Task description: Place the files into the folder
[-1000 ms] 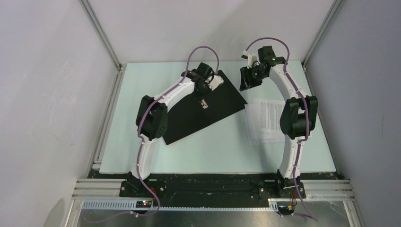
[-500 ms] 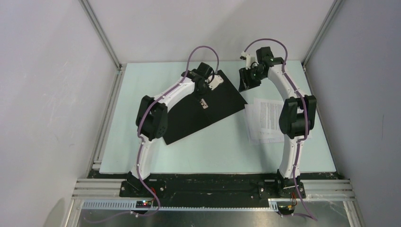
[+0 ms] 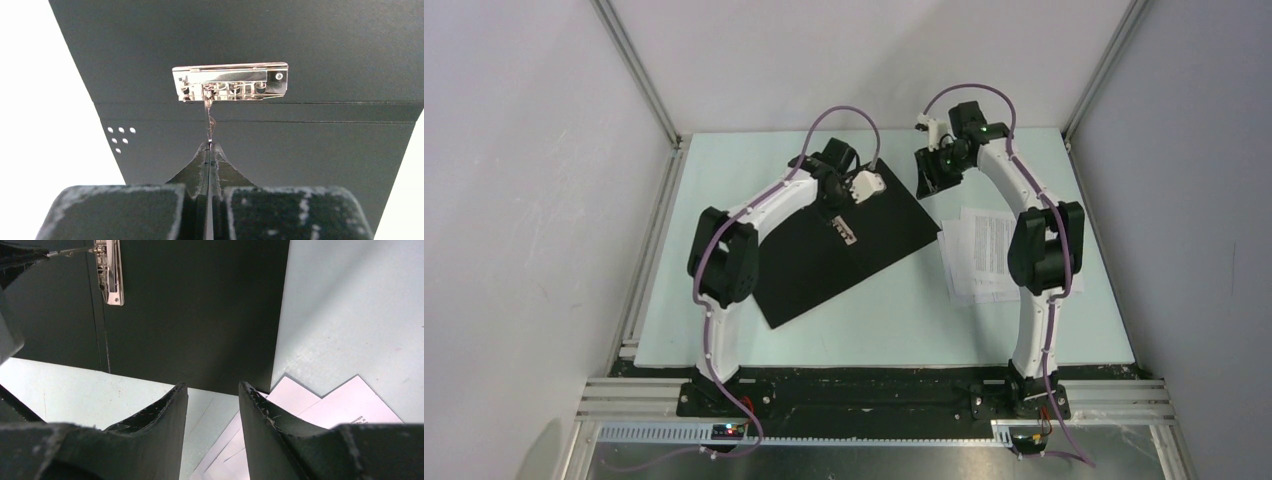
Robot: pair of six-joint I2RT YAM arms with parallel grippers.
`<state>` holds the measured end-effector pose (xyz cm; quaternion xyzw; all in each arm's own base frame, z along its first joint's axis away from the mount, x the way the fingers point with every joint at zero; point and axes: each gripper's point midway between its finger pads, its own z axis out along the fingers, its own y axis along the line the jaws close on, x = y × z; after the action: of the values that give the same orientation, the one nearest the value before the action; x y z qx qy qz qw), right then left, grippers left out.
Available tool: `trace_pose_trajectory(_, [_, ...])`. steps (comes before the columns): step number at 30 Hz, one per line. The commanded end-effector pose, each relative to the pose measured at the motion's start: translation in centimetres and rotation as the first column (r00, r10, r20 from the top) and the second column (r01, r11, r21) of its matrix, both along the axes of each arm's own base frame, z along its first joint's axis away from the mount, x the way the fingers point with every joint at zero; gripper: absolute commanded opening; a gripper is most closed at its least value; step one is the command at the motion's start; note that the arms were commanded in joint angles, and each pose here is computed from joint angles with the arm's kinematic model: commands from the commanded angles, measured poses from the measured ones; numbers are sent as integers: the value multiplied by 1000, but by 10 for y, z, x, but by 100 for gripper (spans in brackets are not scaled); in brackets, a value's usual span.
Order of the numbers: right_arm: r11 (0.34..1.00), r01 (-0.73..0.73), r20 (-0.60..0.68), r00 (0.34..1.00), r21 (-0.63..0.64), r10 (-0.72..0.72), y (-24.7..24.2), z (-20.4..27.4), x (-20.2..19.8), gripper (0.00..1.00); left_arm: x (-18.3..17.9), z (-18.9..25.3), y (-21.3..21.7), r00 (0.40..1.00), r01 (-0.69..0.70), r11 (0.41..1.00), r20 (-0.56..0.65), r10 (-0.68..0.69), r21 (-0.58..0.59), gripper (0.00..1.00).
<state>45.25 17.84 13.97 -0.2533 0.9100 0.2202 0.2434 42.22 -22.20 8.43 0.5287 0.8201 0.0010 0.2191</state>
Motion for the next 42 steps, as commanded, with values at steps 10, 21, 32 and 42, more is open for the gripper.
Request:
trace_pose_trajectory(10, [999,-37,27,999,-35,38,2,5,-7,46,-33,54,-34,975,213,936,5,-221,-279,0])
trace_pose_trajectory(21, [999,-34,19,999,-22,34,-1,5,-8,46,-43,41,-28,979,177,946,-51,-198,-272,0])
trace_pose_trajectory(32, [1000,10,-18,1000,11,-10,-7,2,-2,46,12,14,12,994,-80,977,-83,64,-199,7])
trace_pose_trajectory(42, [998,56,-52,997,6,-55,-33,3,-17,46,55,-16,15,904,-419,872,-204,375,-252,54])
